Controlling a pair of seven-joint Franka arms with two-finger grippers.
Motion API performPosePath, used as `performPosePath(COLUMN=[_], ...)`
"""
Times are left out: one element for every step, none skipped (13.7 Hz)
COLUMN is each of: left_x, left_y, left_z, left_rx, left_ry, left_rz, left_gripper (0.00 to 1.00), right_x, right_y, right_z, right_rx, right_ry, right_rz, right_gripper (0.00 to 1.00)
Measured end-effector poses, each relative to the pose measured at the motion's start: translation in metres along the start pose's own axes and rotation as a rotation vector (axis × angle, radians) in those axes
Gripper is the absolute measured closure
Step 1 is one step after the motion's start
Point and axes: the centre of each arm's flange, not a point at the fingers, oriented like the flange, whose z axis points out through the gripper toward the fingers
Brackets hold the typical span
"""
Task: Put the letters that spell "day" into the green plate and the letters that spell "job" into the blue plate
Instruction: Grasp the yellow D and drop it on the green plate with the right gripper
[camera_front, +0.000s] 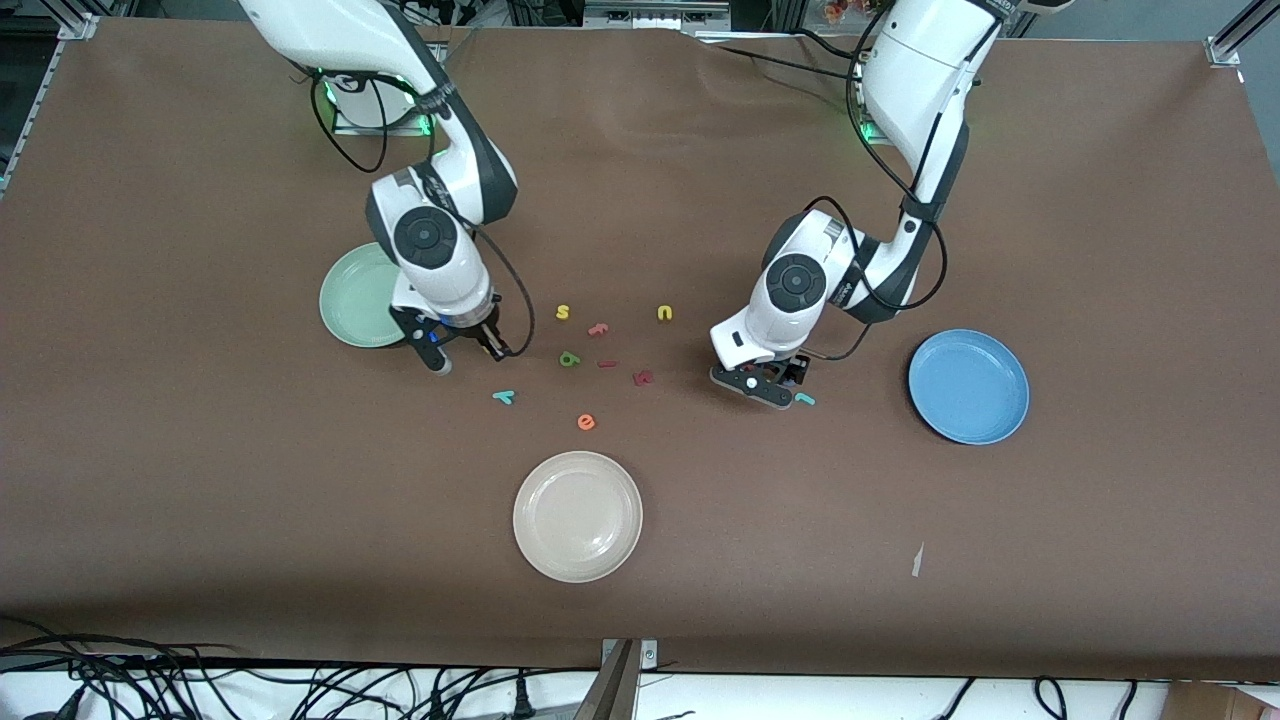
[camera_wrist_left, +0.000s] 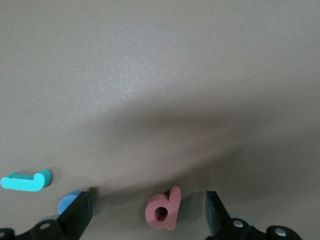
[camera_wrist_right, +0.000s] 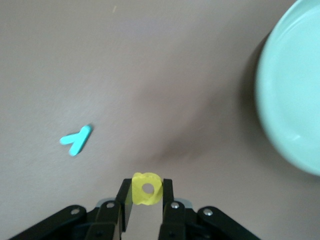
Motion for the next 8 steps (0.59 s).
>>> performPosePath(left_x=[0.0, 0.0, 0.0, 0.0, 0.0, 0.0, 0.001, 0.001], left_y=[0.0, 0.0, 0.0, 0.0, 0.0, 0.0, 0.0, 0.0], left_z=[0.001, 0.002, 0.001, 0.001, 0.001, 0.002, 0.001, -0.001], left_rx=[0.0, 0.0, 0.0, 0.0, 0.0, 0.001, 0.0, 0.0], left_ry=[-0.002, -0.002, -0.002, -0.001, -0.001, -0.003, 0.0, 0.003], left_rz=[0.0, 0.0, 0.0, -0.001, -0.001, -0.001, -0.001, -0.001], left_gripper=[0.0, 0.0, 0.02, 0.02, 0.09, 0.22, 0.32, 0.43], right_x=[0.016, 0.035, 0.055, 0.073, 0.084, 0.09, 0.089, 0.087], right_y=[0.01, 0.021, 0.035, 0.049, 0.062, 0.075, 0.086, 0.092], right_z=[-0.01, -0.016, -0.016, -0.011, -0.002, 0.009, 0.02, 0.027], right_rx=[-0.037, -0.071, -0.1, -0.126, -0.149, -0.174, -0.197, -0.209], right_ry=[-0.003, -0.008, -0.014, -0.021, -0.03, -0.042, -0.054, -0.061], right_rz=[-0.029, -0.057, -0.084, -0.106, -0.117, -0.12, -0.12, -0.119], right_gripper=[0.72, 0.72, 0.72, 0.72, 0.72, 0.72, 0.72, 0.72])
